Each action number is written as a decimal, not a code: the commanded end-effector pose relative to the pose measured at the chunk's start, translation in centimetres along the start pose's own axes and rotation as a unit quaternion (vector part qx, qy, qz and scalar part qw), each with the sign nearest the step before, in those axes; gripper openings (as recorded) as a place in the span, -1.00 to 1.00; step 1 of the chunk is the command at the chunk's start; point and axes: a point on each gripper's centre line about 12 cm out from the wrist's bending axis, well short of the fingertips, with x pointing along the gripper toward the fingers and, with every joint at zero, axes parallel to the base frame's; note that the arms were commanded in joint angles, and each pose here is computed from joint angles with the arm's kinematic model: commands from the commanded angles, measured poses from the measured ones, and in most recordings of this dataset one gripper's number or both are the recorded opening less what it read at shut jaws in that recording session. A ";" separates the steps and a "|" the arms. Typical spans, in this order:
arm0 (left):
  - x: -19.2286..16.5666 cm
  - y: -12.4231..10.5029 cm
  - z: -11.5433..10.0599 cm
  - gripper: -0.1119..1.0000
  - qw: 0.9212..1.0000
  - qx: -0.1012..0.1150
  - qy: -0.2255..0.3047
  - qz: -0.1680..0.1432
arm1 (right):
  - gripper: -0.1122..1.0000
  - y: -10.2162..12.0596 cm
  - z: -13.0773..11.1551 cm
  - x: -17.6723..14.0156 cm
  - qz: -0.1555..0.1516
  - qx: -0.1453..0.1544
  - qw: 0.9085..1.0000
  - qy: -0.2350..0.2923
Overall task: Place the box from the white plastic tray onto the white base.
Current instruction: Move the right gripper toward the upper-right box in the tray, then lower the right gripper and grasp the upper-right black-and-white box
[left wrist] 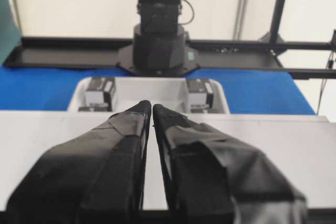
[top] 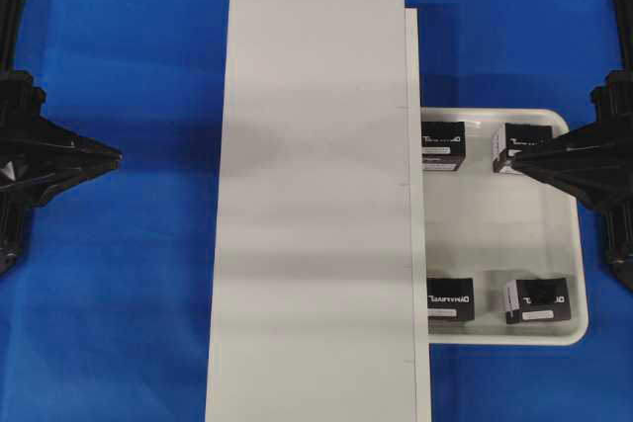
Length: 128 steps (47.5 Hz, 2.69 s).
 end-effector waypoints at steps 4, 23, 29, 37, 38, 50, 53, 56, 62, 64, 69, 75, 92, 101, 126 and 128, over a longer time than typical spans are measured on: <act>0.4 -0.1 0.5 -0.65 1.000 -0.014 0.018 -0.002 | -0.65 -0.4 1.6 0.5 -0.014 0.041 0.999 0.007; 0.5 0.0 1.4 -0.93 0.997 -0.012 0.080 0.000 | -0.81 -2.6 3.3 -0.5 -0.082 0.083 0.947 0.299; 0.4 0.1 1.6 -0.93 0.996 -0.012 0.093 0.005 | -0.81 -2.5 2.7 -1.2 -0.084 0.088 0.918 0.377; 0.5 0.2 2.2 -0.93 0.995 -0.011 0.095 0.006 | -0.81 -2.8 1.7 -1.7 -0.092 0.087 0.886 0.446; 0.5 0.2 2.4 -0.93 0.995 -0.011 0.095 0.006 | -0.81 -2.9 1.6 -1.7 -0.092 0.085 0.883 0.452; 0.5 0.2 2.8 -0.93 0.994 -0.011 0.106 0.006 | -0.78 -4.1 -0.4 -0.1 -0.080 0.043 0.846 0.525; 0.5 0.2 2.9 -0.93 0.994 -0.011 0.106 0.006 | -0.77 -4.7 -1.0 0.4 -0.077 0.032 0.837 0.541; 0.5 0.2 2.9 -0.93 0.994 -0.011 0.106 0.006 | -0.76 -5.3 -1.3 1.1 -0.077 0.026 0.830 0.552; 0.6 0.2 3.0 -0.93 0.994 -0.011 0.105 0.006 | -0.71 -6.8 -2.3 2.9 -0.072 0.011 0.815 0.575; 0.6 0.2 3.1 -0.93 0.994 -0.011 0.104 0.006 | -0.69 -7.3 -2.9 3.3 -0.070 0.007 0.810 0.583; 0.6 0.2 3.1 -0.93 0.995 -0.009 0.104 0.006 | -0.62 -8.1 -4.8 4.6 -0.051 -0.011 0.793 0.607; 0.6 0.2 3.1 -0.93 0.995 -0.009 0.103 0.006 | -0.49 -8.7 -6.9 5.8 -0.034 -0.021 0.778 0.627; 0.6 0.2 3.1 -0.93 0.994 -0.010 0.105 0.006 | 0.80 -9.7 -11.4 8.0 -0.030 -0.023 0.770 0.637; 0.7 0.2 3.0 -0.93 0.994 -0.010 0.106 0.006 | 0.97 -10.2 -13.3 8.6 -0.030 -0.022 0.767 0.640; 0.7 0.2 2.9 -0.93 0.994 -0.012 0.108 0.006 | 0.97 -10.7 -17.1 8.9 -0.026 -0.022 0.758 0.651; 0.7 0.2 2.9 -0.93 0.994 -0.012 0.108 0.006 | 0.97 -10.7 -17.3 8.8 -0.025 -0.021 0.756 0.654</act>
